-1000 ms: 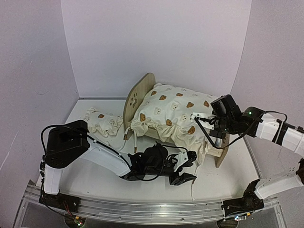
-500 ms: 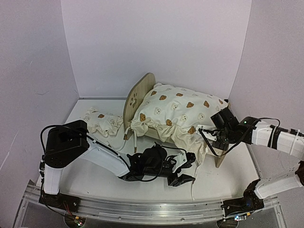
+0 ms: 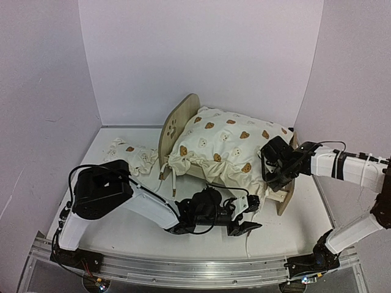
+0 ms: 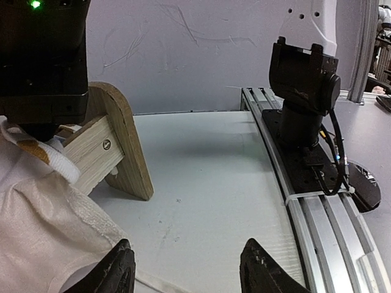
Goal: Set up the pet bed
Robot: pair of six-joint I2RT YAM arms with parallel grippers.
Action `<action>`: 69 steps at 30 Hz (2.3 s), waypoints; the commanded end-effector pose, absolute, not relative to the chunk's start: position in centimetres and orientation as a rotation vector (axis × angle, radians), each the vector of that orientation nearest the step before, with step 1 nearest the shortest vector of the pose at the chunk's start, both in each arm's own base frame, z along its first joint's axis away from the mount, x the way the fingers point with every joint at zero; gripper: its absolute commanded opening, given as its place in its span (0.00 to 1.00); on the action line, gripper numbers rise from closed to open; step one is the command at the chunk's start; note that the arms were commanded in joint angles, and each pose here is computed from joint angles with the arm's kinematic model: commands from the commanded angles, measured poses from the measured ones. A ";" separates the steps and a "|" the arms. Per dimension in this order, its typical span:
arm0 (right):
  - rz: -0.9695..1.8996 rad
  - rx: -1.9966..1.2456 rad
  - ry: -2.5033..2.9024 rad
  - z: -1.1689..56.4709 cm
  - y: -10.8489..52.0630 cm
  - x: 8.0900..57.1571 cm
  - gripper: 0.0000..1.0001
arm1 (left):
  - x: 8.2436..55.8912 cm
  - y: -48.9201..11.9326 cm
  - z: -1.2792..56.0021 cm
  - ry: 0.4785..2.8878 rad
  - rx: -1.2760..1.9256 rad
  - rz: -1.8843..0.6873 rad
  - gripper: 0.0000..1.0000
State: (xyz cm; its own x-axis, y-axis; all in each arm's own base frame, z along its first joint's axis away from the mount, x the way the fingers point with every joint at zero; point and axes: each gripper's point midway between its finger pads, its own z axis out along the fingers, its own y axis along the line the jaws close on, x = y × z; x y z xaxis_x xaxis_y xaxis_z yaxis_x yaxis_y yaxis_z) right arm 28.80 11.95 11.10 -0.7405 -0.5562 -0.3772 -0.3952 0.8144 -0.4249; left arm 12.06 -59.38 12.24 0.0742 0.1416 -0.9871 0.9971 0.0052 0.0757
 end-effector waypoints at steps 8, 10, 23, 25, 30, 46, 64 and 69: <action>-0.479 -0.238 2.572 10.6 9.2 28.8 0.00 | 14.7 -65.2 12.4 1.125 1.173 -1.103 0.63; -0.427 -0.176 2.616 10.1 9.5 28.1 0.00 | 16.3 -65.6 11.3 1.177 1.110 -1.049 0.65; -0.188 -0.051 2.759 13.2 11.2 25.2 0.41 | 17.9 -66.4 8.7 1.238 1.059 -0.994 0.55; -0.125 -0.044 2.743 15.6 11.6 24.9 0.57 | 17.7 -66.2 9.1 1.229 1.071 -0.989 0.55; -0.155 -0.027 2.751 19.1 10.8 24.5 0.88 | 17.1 -65.8 10.1 1.207 1.092 -0.992 0.56; -0.182 0.340 2.738 14.1 5.4 27.9 0.43 | 16.3 -65.4 11.8 1.176 1.112 -1.028 0.54; 0.233 0.567 2.771 14.1 9.4 25.4 0.00 | 16.2 -66.4 11.5 1.173 1.104 -1.060 0.55; 0.457 0.623 2.774 15.4 11.7 24.5 0.00 | 16.6 -66.6 10.6 1.195 1.099 -1.056 0.49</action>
State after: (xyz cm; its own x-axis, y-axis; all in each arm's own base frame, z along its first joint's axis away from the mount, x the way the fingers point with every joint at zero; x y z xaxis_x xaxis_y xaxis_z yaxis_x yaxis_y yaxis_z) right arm 24.40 7.57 11.51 -0.8961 0.3780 -0.2327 0.3692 0.9257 0.0820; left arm 16.32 -65.76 6.89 0.0656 0.0567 -0.9962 0.9852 0.1548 0.0737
